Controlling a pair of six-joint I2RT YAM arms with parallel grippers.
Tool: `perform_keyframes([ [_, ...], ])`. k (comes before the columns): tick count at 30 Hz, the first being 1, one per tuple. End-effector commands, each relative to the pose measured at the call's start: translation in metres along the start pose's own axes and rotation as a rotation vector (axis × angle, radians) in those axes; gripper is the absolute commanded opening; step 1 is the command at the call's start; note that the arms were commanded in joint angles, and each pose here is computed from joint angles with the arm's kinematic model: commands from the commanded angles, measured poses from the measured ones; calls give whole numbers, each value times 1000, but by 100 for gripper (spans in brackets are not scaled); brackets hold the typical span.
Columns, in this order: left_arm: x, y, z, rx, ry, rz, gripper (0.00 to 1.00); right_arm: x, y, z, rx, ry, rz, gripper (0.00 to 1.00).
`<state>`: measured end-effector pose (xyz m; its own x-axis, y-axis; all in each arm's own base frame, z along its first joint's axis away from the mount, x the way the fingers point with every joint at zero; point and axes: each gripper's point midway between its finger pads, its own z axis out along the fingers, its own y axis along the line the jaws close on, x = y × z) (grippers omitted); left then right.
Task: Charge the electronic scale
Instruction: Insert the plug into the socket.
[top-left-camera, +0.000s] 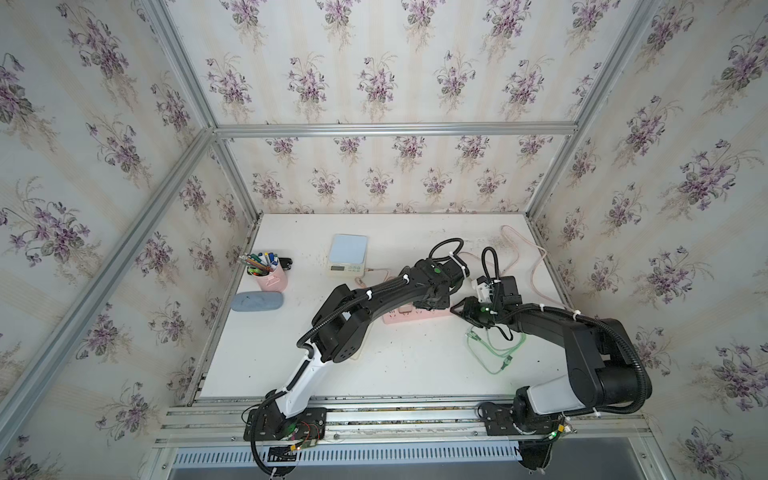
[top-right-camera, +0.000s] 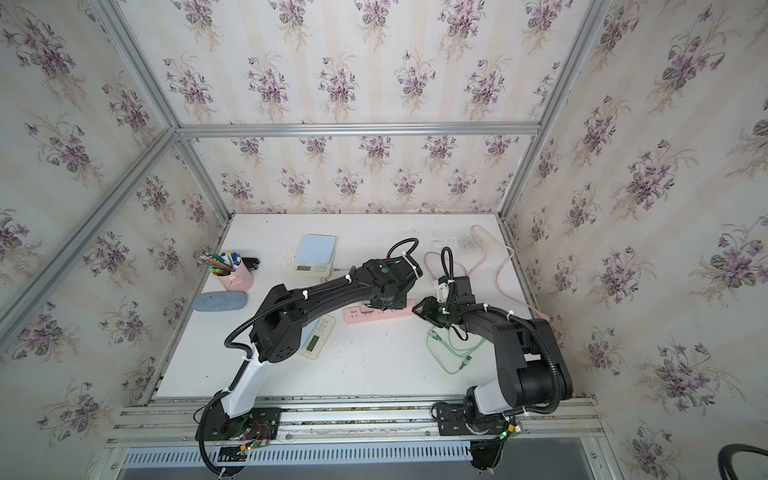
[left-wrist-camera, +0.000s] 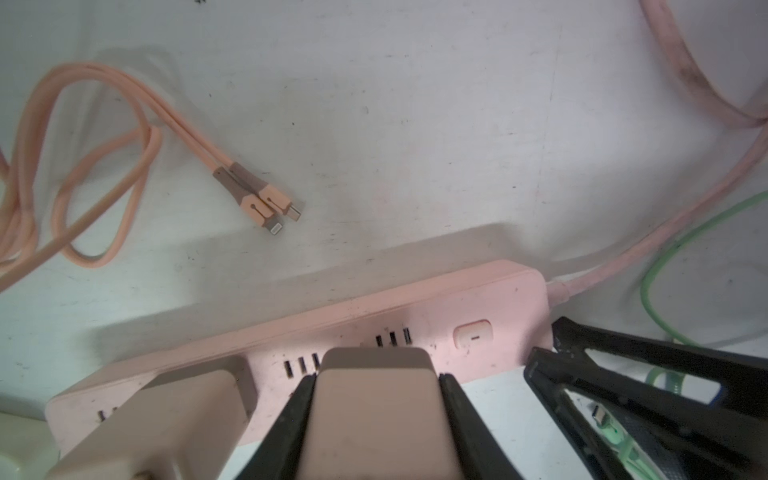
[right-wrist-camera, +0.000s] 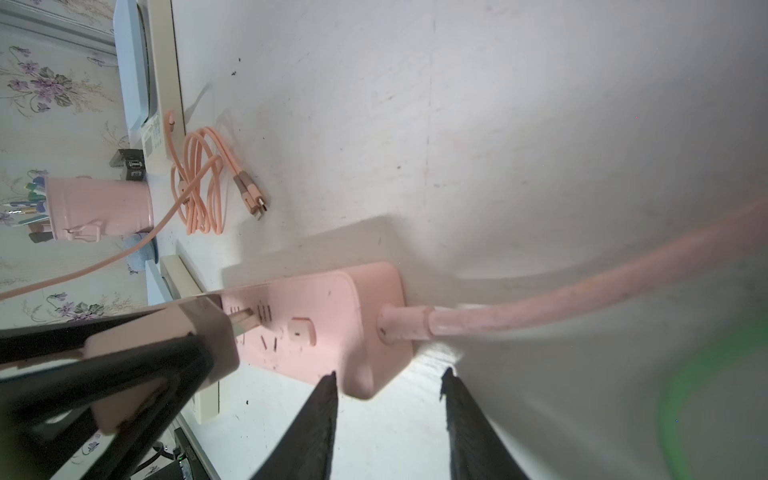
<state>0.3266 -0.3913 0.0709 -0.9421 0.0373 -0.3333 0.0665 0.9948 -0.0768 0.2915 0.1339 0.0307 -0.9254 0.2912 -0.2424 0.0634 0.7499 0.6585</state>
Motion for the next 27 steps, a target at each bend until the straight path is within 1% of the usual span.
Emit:
perform_keyframes([
  [1, 3, 4, 10, -23, 19, -61, 1, 0, 2, -1, -7, -1, 5, 43],
  [6, 9, -4, 13, 4, 46, -82, 0, 1, 3, 0, -10, 3, 5, 43],
  [11, 10, -6, 10, 8, 43, -86, 0, 2, 4, -1, -11, 1, 2, 43],
  [21, 3, 1, -5, -10, -2, -87, 0, 4, 5, -2, -14, -6, -4, 43],
  [27, 8, 3, 3, -29, 14, -91, 0, 5, 6, -2, -21, -5, -7, 43],
])
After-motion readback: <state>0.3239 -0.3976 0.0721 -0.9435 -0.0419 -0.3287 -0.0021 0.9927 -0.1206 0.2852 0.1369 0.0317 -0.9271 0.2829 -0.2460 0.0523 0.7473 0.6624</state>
